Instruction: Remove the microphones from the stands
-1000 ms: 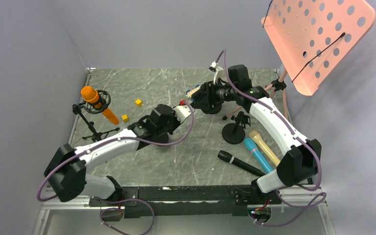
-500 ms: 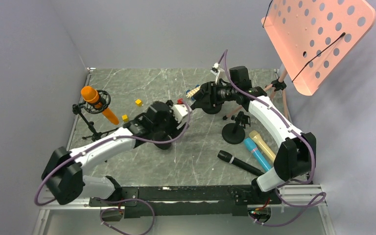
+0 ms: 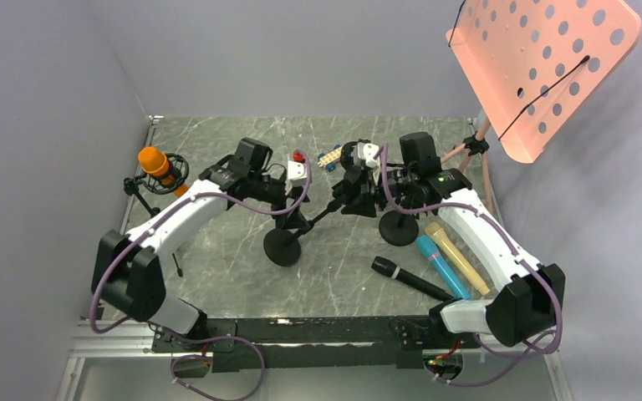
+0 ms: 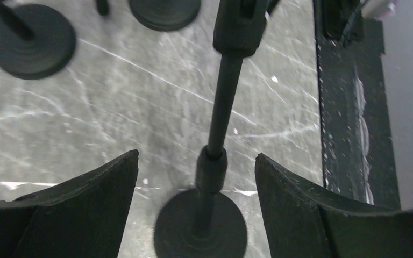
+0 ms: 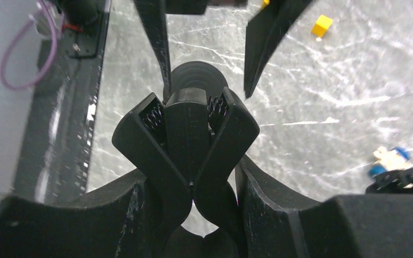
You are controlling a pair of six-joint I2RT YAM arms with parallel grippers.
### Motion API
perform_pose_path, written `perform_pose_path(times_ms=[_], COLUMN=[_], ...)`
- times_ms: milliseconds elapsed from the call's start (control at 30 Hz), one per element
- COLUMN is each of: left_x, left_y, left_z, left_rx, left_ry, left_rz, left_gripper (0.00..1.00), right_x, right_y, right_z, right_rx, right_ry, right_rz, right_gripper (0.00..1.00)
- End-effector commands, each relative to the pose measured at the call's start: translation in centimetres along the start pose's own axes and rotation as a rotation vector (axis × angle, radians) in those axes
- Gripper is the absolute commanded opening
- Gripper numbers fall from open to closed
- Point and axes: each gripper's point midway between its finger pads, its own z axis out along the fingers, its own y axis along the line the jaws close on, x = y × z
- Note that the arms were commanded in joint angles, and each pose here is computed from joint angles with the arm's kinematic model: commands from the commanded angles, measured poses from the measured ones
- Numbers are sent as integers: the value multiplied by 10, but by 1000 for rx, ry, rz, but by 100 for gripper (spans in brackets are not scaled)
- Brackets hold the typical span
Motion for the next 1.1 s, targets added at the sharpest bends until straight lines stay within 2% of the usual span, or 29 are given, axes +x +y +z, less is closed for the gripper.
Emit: perform_pose_path(times_ms=[0, 167, 233, 300, 333, 400, 433, 500, 600, 700, 767, 867, 967, 1067], left_x=[11, 34, 36, 33, 30, 25, 23, 20, 7, -10, -18, -14, 3, 1], left_y=[-27, -22, -16, -10, -8, -5, -5, 0, 21, 54, 61, 60, 65, 58], left_z=[9, 30, 37, 42, 43, 42, 40, 37, 30, 4, -12, 6, 19, 35], left_rx=[204, 182, 145, 106, 93, 76, 64, 5, -244, -712, -934, -941, -962, -866], left_ry=[3, 33, 22, 11, 4, -4, -7, -14, -32, -53, -85, -14, 86, 62], left_rz=[40, 88, 100, 100, 101, 95, 90, 85, 90, 111, 79, 10, -89, -54], left_gripper=[81, 73, 64, 47, 35, 4, 0, 0, 0, 0, 0, 0, 0, 0], right_x=[-14, -14, -15, -16, -18, -29, -35, -47, -61, -62, -48, -39, -32, -30], right_y=[0, 6, 7, 6, 4, -5, -10, -22, -55, -70, -77, -82, -87, -90], right_z=[-4, 0, 1, 2, 2, 2, 0, -2, -8, -4, 7, 7, 9, 9], right_rx=[-10, -20, -19, -11, -2, 42, 68, 125, 318, 378, 361, 393, 387, 388], right_ry=[-4, 8, 6, 5, 1, -29, -48, -90, -127, -70, -5, -17, 1, -9], right_rz=[-412, -480, -483, -465, -442, -356, -299, -171, 153, 510, 716, 800, 818, 794], right_gripper=[7, 6, 6, 5, 5, 5, 5, 1, 0, 0, 0, 0, 0, 0])
